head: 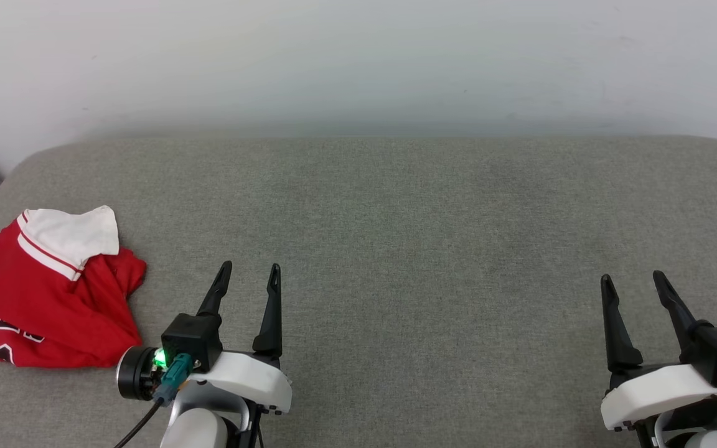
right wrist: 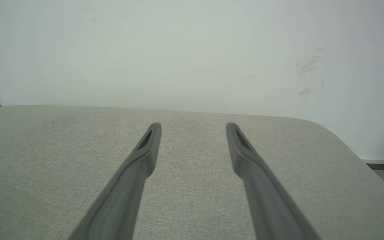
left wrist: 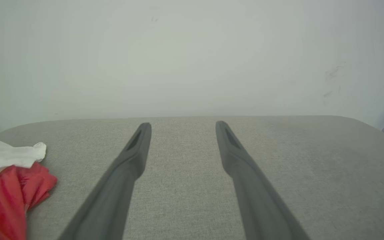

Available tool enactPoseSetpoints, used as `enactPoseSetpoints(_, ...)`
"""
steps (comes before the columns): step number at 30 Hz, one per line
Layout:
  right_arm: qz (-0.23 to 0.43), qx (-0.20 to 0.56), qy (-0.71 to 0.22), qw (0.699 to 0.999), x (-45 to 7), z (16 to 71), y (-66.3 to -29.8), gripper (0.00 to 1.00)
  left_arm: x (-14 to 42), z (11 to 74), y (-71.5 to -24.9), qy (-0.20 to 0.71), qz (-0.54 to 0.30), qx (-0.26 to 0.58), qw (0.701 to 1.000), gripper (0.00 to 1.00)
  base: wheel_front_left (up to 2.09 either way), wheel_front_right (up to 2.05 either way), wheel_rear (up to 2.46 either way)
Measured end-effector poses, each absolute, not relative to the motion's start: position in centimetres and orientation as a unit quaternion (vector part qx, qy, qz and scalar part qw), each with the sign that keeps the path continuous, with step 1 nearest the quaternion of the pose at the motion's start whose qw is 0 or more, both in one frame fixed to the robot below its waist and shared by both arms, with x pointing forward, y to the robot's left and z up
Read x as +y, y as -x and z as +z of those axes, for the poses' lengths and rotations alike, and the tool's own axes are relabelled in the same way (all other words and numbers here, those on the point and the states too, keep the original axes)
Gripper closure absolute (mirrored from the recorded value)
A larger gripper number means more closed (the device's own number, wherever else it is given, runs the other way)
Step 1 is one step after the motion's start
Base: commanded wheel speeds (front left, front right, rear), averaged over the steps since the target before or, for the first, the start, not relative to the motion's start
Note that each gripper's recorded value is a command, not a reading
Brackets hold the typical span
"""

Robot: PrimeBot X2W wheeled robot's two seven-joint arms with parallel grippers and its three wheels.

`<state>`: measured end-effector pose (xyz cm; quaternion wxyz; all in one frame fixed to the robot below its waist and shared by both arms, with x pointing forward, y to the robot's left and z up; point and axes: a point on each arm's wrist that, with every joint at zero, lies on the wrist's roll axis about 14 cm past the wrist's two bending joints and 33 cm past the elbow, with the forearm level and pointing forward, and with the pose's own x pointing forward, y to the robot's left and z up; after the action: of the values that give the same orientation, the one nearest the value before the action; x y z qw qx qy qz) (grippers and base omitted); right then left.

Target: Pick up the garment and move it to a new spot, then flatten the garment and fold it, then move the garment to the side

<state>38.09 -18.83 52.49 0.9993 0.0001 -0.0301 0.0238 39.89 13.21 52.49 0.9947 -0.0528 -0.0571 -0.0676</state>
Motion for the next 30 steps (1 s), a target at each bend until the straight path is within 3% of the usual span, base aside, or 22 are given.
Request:
enactPoseSetpoints(19,0.041,-0.034,0.006,0.999,-17.7,52.5,-38.7,0.0,14.4,52.2,-39.4,0.044,-0.05,-0.054,0.996,0.0,0.0,0.0,0.0)
enactPoseSetpoints(30,0.139,-0.037,-0.001,0.99,-10.7,52.8,-40.5,0.0,19.8,52.4,-37.0,0.038,0.033,-0.059,0.997,0.0,0.0,0.0,0.0)
